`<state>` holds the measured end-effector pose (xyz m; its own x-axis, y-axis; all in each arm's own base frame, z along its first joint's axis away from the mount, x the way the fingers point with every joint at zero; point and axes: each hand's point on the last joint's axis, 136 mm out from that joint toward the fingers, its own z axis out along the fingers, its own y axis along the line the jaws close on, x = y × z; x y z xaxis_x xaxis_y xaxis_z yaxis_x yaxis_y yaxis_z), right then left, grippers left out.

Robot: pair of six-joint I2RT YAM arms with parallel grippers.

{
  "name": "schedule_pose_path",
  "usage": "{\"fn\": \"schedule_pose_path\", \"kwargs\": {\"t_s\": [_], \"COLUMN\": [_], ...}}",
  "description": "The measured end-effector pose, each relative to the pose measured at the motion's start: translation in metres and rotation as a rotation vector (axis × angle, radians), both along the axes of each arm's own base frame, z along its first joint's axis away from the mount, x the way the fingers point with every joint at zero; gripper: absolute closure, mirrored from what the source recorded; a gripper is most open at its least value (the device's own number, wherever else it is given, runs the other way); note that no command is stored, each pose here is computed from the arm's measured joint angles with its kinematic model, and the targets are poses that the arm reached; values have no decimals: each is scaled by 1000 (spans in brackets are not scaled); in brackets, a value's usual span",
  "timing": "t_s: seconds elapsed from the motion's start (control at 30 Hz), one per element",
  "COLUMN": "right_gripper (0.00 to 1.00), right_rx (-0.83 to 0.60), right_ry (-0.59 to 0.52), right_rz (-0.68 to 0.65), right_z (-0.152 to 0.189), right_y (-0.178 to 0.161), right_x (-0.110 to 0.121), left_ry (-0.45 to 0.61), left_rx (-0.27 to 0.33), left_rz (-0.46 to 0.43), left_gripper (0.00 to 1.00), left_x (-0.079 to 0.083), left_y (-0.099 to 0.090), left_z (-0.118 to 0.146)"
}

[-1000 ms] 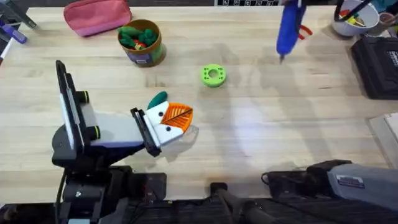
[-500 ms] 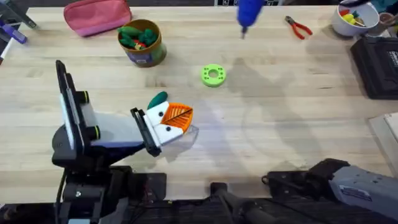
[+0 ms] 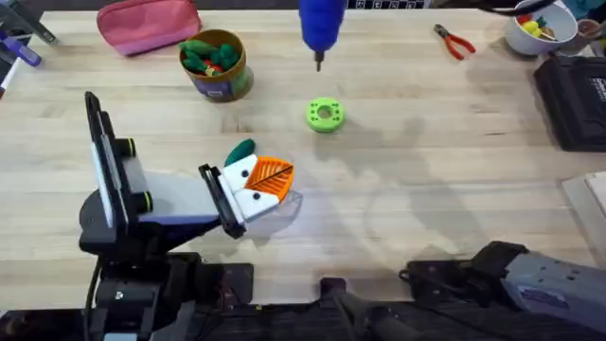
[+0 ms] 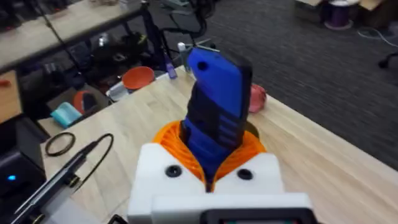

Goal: Pick up the gripper from the table and insert it into the empty holder that is missing its gripper. Then pick up a screw, insert it into the mounting hole, and use the screwdriver to tighten it. Finally, clean up the table by picking up the vegetable and placing it into the bucket.

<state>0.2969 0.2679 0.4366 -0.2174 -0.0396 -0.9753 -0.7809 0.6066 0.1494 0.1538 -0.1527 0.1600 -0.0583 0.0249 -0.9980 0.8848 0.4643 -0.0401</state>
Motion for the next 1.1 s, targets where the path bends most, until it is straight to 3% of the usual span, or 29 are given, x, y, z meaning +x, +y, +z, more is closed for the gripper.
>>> {"fn": "schedule_pose_path", "kwargs": {"t_s": [0.2, 0.63, 1.1], "right_gripper": [987, 989, 990], "right_rx": [40, 158, 174], "right_ry": [-65, -143, -95], "right_rz": [78, 258, 335], "right_z": [6, -24, -69], "right_y": [17, 44, 37], "right_x": [-9, -21, -46], "left_ry": [0, 0, 0], "left_rx": [0, 0, 0], "left_rz": [0, 0, 0], "left_gripper": [988, 988, 988], "left_x": [0, 0, 0], "left_y": [0, 0, 0], "left_z": [0, 0, 0]}}
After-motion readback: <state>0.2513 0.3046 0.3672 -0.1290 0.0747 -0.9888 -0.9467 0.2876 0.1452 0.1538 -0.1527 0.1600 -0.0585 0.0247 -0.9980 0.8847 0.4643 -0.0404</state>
